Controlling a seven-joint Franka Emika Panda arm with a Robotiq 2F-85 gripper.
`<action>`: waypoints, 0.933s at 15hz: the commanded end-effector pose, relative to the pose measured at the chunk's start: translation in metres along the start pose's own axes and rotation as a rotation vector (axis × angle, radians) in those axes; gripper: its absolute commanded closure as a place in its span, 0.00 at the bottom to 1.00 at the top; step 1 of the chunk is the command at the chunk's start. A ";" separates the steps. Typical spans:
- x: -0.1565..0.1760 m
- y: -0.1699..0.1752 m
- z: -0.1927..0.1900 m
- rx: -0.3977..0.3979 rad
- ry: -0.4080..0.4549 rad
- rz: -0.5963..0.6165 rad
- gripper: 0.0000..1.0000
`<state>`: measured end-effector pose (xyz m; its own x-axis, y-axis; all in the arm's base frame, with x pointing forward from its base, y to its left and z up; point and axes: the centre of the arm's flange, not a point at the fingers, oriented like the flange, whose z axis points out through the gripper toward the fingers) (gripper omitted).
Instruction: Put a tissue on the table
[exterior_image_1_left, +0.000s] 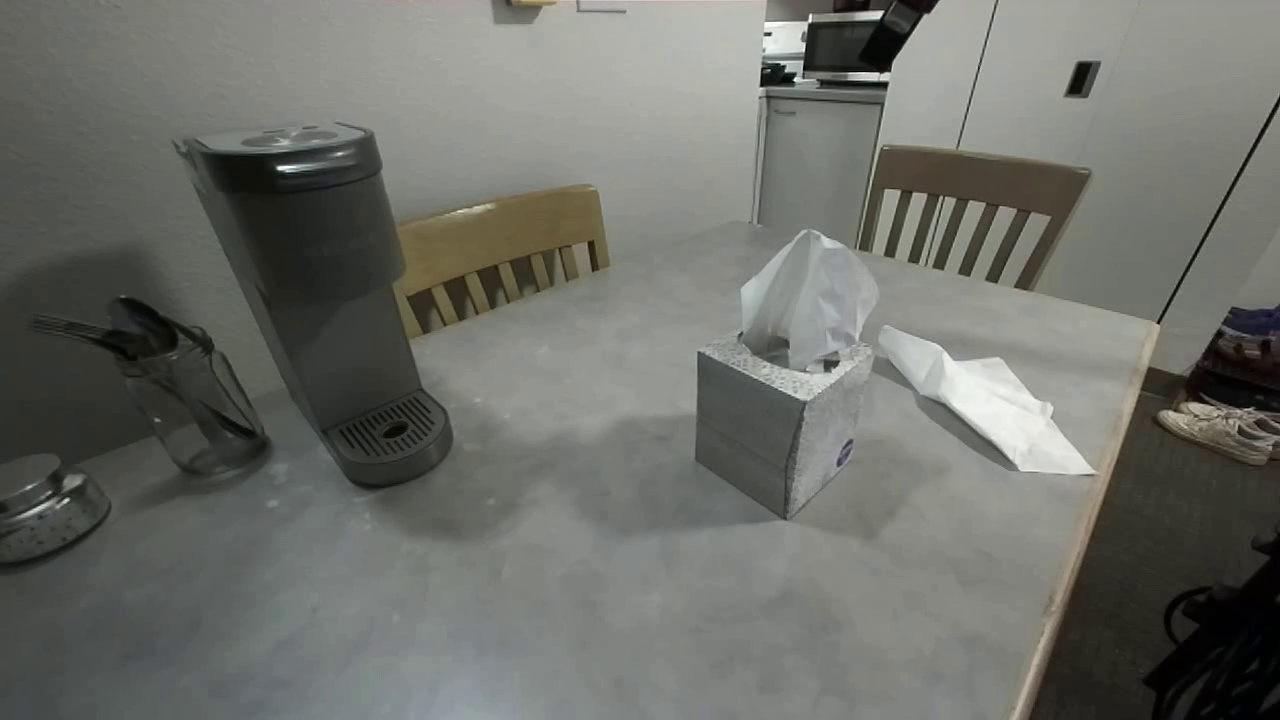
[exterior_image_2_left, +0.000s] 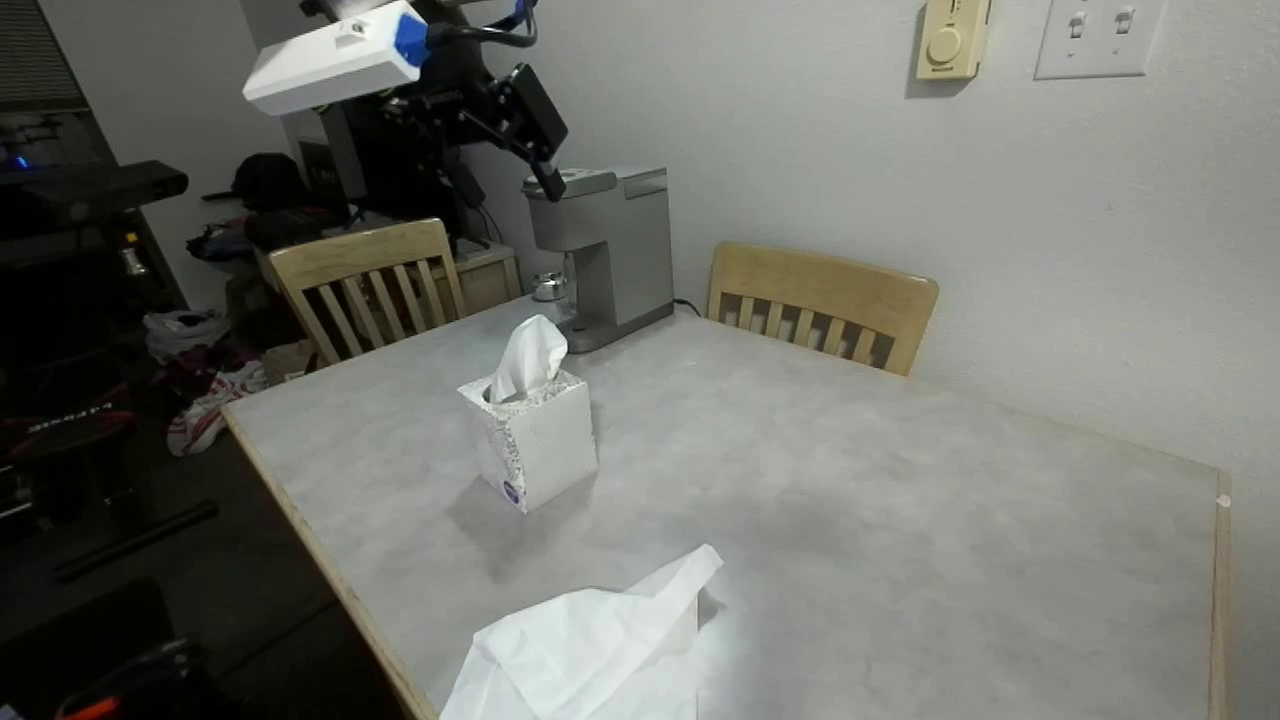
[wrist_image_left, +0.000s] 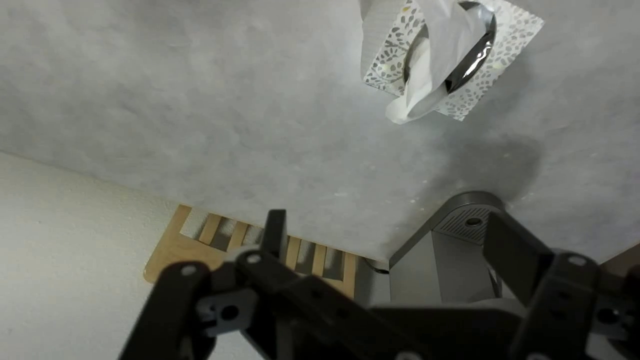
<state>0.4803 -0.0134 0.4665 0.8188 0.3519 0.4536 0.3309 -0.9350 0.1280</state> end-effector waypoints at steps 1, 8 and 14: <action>-0.005 0.001 0.003 -0.001 0.000 0.011 0.00; -0.002 -0.007 0.025 0.001 -0.028 0.028 0.00; 0.019 -0.014 0.056 -0.016 -0.040 0.026 0.00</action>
<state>0.4917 0.0039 0.4358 0.8454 0.3371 0.4142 0.3202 -0.9407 0.1120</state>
